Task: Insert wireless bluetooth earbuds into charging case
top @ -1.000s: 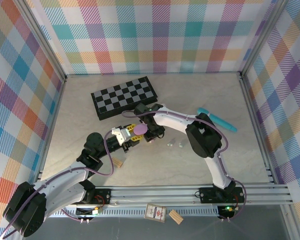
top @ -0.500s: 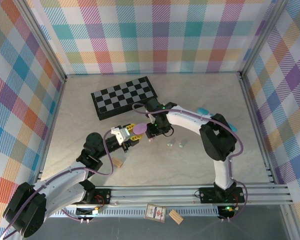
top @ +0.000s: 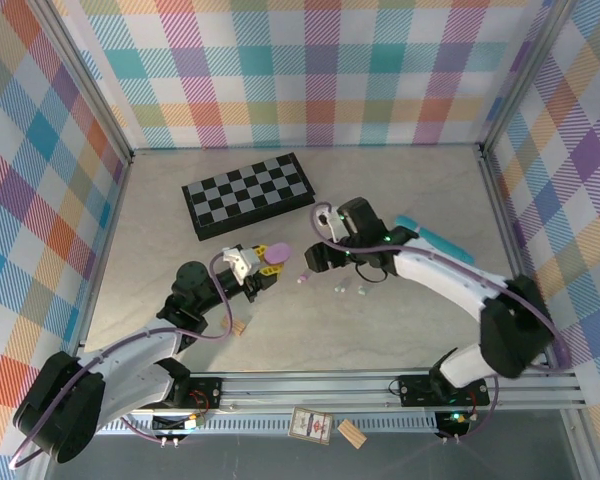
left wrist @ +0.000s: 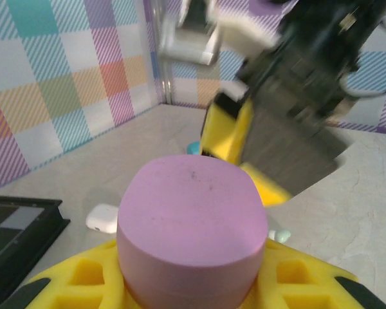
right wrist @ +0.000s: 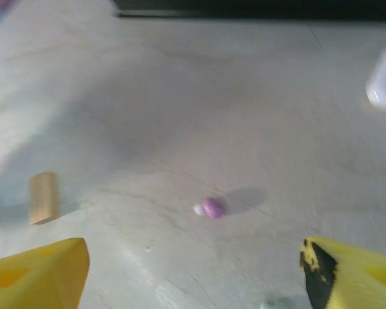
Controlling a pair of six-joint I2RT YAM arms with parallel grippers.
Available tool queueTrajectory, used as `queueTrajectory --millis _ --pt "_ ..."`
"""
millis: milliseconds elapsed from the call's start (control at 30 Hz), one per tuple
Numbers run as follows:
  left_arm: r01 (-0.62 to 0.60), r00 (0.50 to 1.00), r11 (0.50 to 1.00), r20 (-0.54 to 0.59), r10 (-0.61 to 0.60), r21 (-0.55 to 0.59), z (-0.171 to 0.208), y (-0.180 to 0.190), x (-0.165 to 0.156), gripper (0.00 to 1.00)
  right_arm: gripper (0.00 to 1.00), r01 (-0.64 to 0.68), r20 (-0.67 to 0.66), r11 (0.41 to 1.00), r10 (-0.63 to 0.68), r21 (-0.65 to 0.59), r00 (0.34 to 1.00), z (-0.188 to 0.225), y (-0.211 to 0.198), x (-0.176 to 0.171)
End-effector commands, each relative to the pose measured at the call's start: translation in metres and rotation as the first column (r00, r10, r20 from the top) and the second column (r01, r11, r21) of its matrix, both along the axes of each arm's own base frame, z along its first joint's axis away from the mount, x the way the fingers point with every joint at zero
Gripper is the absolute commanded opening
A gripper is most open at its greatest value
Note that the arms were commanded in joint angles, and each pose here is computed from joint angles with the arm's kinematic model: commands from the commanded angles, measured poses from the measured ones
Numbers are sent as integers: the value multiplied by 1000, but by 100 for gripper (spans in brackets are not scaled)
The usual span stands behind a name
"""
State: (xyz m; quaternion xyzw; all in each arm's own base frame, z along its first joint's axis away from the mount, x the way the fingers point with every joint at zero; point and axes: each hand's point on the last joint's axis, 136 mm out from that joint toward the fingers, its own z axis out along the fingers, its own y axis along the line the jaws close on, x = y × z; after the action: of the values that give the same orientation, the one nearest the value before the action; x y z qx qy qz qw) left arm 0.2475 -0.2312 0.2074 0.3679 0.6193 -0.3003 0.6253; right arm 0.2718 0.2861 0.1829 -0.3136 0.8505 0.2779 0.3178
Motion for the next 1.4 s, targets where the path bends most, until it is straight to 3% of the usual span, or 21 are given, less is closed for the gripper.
queueTrajectory --millis 0,300,833,1100,1367 --pt "0 1000 1000 14 1 -31 17 -1 6 28 91 -321 225 946 303 47 926 38 22 -30" --pt "80 997 996 -9 -81 -40 18 -11 -1 29 95 -437 356 899 399 29 845 64 40 -37" --pt "160 987 986 -10 -160 -45 25 -16 -16 29 95 -284 468 959 244 17 850 82 42 3" --pt "154 988 987 -12 -155 -46 25 -16 -14 29 96 -424 493 906 372 -7 787 78 46 -21" --pt "159 987 986 -13 -160 -50 27 -17 -14 29 97 -410 493 909 390 -72 778 64 48 -10"
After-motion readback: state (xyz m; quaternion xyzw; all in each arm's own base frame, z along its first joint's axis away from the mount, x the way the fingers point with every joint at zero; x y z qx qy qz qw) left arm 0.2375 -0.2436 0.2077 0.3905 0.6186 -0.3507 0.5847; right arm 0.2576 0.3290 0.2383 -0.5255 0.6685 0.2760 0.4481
